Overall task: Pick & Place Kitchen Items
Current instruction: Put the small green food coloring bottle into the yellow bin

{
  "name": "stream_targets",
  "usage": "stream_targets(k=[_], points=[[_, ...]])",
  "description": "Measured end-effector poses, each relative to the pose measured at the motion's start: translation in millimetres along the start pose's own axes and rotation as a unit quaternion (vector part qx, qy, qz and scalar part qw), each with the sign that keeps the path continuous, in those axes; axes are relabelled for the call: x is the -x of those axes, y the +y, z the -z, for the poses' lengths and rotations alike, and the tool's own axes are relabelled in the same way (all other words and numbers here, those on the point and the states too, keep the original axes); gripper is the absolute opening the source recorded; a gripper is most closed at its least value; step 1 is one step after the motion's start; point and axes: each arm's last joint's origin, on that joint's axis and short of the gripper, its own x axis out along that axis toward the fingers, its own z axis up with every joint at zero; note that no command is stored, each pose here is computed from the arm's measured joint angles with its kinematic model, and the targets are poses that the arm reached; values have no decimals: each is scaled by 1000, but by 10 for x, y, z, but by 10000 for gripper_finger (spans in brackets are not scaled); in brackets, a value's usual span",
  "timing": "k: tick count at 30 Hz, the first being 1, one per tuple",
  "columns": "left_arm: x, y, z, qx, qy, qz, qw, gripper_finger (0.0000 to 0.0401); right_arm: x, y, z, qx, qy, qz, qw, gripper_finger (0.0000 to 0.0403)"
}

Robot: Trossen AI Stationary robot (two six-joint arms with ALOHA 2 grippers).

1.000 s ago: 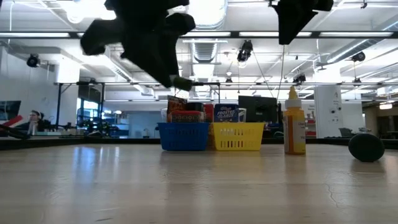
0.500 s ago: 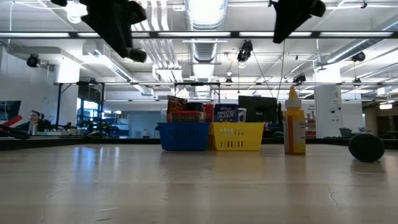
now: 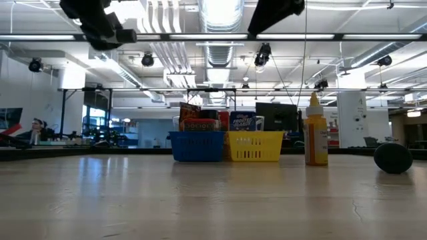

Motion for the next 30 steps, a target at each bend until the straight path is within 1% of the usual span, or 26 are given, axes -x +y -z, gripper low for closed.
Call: stream_targets(k=[3,6,8,11,13,15,18,20,21,22,24,26,28,29,30], points=[[-93,68,45,59,-15,69,996,85,35,209,66,62,-20,13,998,113],[-231,163,31,121,-44,124,984,85,145,392,153,122,-61,71,988,106],[-317,262,-21,164,-66,158,972,85,253,496,185,139,-90,100,981,101],[-401,456,-155,215,-92,202,951,85,406,575,231,149,-113,117,975,96],[-446,611,-264,244,-106,221,938,85,477,558,269,143,-114,123,975,96],[-501,771,-376,273,-104,224,930,85,517,475,322,132,-99,131,978,99],[-587,1017,-563,297,-92,215,926,85,585,255,415,102,-68,161,979,105],[-630,1160,-723,285,-91,204,932,85,629,81,467,72,-51,191,978,109],[-638,1220,-825,267,-96,196,938,85,650,-2,490,59,-43,207,976,111],[-647,1275,-921,247,-98,187,946,85,649,-47,501,31,-44,213,976,113],[-657,1354,-1128,196,-94,172,961,85,654,-152,515,18,-41,207,977,117],[-668,1408,-1302,155,-67,149,974,85,678,-286,503,-1,-21,198,980,121],[-661,1453,-1449,105,-21,107,988,85,720,-459,532,-27,0,199,980,123],[-656,1474,-1520,74,4,76,994,85,732,-518,553,-39,8,195,980,123],[-638,1495,-1590,42,33,34,998,85,744,-574,568,-51,9,191,980,123]])
